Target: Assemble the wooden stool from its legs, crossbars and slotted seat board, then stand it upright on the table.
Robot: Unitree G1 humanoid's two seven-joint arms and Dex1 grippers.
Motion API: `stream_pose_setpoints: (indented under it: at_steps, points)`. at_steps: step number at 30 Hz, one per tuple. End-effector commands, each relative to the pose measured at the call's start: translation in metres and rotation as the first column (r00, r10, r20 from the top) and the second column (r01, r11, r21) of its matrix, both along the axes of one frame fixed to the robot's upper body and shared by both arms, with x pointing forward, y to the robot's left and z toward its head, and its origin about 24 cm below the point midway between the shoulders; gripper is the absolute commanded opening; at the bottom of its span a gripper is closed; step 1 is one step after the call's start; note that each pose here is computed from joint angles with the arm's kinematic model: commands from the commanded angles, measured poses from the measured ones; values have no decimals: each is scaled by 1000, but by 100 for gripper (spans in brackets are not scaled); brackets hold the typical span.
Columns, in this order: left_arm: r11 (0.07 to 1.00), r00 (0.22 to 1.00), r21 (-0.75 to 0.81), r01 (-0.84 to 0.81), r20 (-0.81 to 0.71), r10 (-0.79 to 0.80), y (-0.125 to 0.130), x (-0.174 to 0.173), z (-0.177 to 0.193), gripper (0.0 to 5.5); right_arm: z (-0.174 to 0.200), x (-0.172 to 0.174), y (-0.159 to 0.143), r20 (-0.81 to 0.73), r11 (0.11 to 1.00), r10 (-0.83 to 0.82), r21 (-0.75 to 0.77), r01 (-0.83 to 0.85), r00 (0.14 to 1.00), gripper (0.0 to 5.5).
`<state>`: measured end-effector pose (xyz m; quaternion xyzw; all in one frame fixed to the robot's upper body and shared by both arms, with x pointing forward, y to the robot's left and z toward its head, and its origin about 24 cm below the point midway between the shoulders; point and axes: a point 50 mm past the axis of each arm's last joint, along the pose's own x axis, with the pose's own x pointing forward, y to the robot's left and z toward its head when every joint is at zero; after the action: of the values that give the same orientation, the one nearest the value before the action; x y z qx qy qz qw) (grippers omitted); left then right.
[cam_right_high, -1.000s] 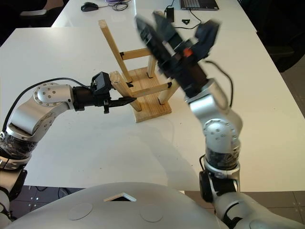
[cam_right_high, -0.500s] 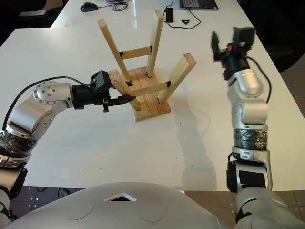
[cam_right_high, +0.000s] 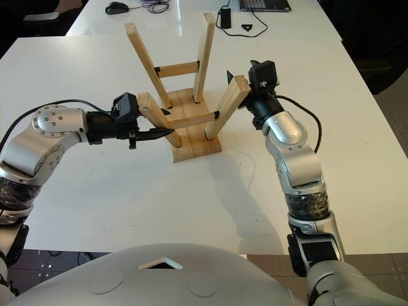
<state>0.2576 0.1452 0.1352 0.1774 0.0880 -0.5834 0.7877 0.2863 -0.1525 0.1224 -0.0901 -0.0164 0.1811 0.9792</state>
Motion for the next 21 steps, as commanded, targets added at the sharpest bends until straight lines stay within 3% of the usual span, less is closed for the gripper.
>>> stream_pose_setpoints:
  at_steps: [1, 5, 9, 11, 13, 14, 16, 18, 21]
  points:
    - [964, 969, 248, -100, -196, 151, 15, -11, -62, 204, -18, 16, -33, -42, 992, -124, -39, 123, 991, 319]
    - [962, 966, 248, -113, -198, 165, 17, -12, -63, 204, -23, 23, -84, -22, 932, -351, -108, 347, 936, 319]
    - [962, 965, 247, -120, -200, 172, 17, -13, -63, 204, -29, 23, -81, -12, 918, -381, -119, 377, 924, 319]
    - [962, 964, 246, -121, -201, 173, 17, -12, -63, 204, -32, 20, -48, -37, 961, -267, -82, 264, 963, 319]
    - [962, 964, 247, -118, -203, 170, 17, -12, -64, 204, -25, 8, 7, -86, 998, -29, 54, 34, 996, 319]
    - [962, 964, 249, -114, -204, 167, 16, -12, -64, 204, -13, -4, 39, -69, 988, 134, 92, -127, 989, 319]
    - [961, 964, 254, -107, -209, 163, 17, -14, -65, 204, 18, -35, 94, -11, 884, 430, 212, -418, 903, 319]
    - [962, 965, 256, -100, -211, 157, 16, -14, -65, 204, 38, -59, 118, 43, 786, 588, 204, -584, 807, 319]
    - [966, 966, 243, -92, -213, 146, 13, -14, -63, 204, 32, -52, 111, 7, 819, 561, 139, -556, 828, 319]
